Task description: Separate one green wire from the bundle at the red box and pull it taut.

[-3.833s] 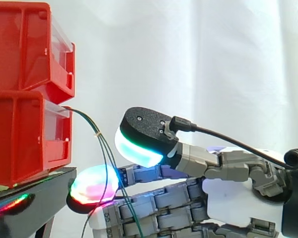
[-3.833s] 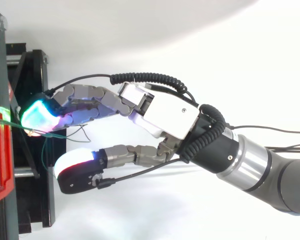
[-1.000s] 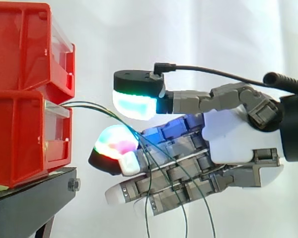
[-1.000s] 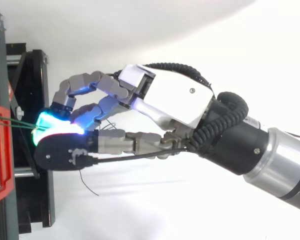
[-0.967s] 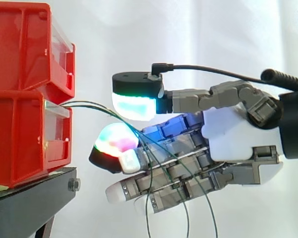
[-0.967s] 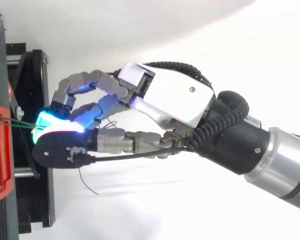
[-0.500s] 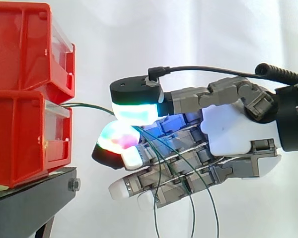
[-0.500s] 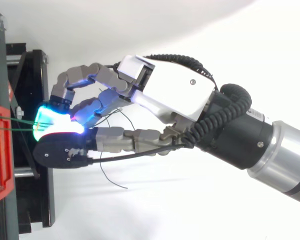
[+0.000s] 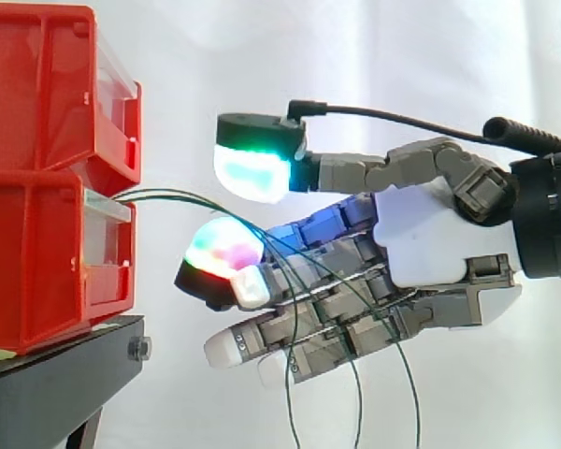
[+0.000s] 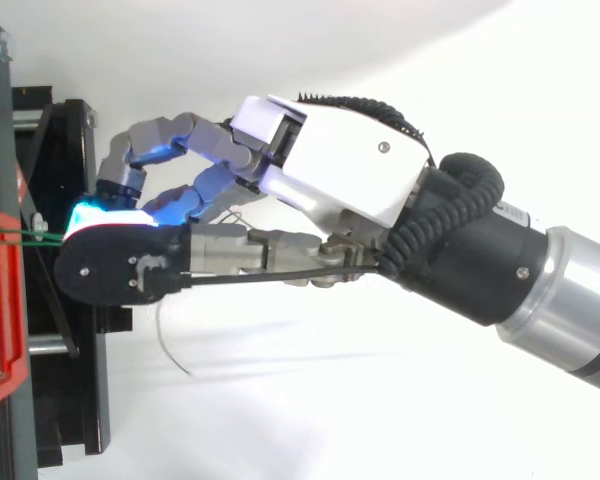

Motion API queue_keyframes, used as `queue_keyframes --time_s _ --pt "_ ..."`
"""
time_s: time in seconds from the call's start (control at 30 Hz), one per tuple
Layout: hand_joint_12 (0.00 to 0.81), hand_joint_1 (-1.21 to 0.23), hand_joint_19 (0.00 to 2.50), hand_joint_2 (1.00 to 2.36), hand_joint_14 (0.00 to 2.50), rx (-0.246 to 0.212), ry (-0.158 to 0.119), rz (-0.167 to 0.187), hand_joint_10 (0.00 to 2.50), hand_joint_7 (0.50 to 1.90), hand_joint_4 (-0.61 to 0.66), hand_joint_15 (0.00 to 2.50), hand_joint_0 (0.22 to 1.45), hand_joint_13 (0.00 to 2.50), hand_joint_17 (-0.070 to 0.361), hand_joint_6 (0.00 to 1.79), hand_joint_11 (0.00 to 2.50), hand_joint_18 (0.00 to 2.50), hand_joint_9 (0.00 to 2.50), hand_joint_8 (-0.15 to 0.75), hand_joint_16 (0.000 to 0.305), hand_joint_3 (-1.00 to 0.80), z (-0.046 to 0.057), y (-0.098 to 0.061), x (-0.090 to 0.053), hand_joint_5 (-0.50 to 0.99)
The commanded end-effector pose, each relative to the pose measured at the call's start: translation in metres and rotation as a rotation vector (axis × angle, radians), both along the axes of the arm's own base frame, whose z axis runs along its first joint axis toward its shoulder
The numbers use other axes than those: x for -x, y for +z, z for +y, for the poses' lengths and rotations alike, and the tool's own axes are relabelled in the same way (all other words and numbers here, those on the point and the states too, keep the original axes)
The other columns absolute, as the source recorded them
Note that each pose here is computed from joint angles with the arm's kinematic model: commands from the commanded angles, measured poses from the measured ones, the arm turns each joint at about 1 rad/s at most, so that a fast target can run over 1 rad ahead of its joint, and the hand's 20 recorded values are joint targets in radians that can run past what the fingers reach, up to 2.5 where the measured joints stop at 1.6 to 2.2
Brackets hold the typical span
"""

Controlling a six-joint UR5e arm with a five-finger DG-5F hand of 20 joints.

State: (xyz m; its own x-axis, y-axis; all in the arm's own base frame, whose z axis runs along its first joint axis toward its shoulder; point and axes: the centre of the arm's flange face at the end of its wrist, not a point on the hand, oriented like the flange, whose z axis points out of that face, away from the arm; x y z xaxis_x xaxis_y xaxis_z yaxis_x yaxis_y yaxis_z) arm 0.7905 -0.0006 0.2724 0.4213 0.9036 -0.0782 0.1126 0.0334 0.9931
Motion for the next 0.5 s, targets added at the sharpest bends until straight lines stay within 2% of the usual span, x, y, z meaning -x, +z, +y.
queue_keyframes --time_s 0.0,0.13,0.17,0.37,0.47 --pt "0.367 -0.62 0.22 1.01 0.01 -0.008 -0.001 0.006 0.02 1.16 0.18 0.19 0.58 0.84 0.112 0.89 0.51 0.85 1.13 0.33 0.05 -0.21 -0.001 0.002 0.001 -0.13" --pt "0.375 -0.74 0.2 1.01 0.01 -0.023 -0.005 0.011 0.01 1.18 0.14 0.2 0.59 0.84 0.116 0.9 0.51 0.86 1.11 0.332 0.052 -0.12 -0.003 0.008 0.001 -0.14" --pt "0.372 -0.75 0.21 1.01 0.01 -0.025 -0.008 0.03 0.02 1.15 0.13 0.2 0.59 0.83 0.116 0.9 0.51 0.86 1.1 0.332 0.051 -0.12 -0.006 0.016 0.002 -0.14" --pt "0.363 -0.77 0.21 1.01 0.01 -0.02 -0.014 0.071 0.02 1.09 0.13 0.2 0.6 0.8 0.113 0.91 0.52 0.83 1.02 0.318 0.05 -0.15 -0.007 0.016 0.007 -0.16" --pt "0.355 -0.79 0.22 1.01 0.01 -0.019 -0.013 0.075 0.01 1.07 0.14 0.2 0.6 0.78 0.11 0.91 0.53 0.82 1.0 0.309 0.049 -0.2 -0.006 0.014 0.008 -0.16"
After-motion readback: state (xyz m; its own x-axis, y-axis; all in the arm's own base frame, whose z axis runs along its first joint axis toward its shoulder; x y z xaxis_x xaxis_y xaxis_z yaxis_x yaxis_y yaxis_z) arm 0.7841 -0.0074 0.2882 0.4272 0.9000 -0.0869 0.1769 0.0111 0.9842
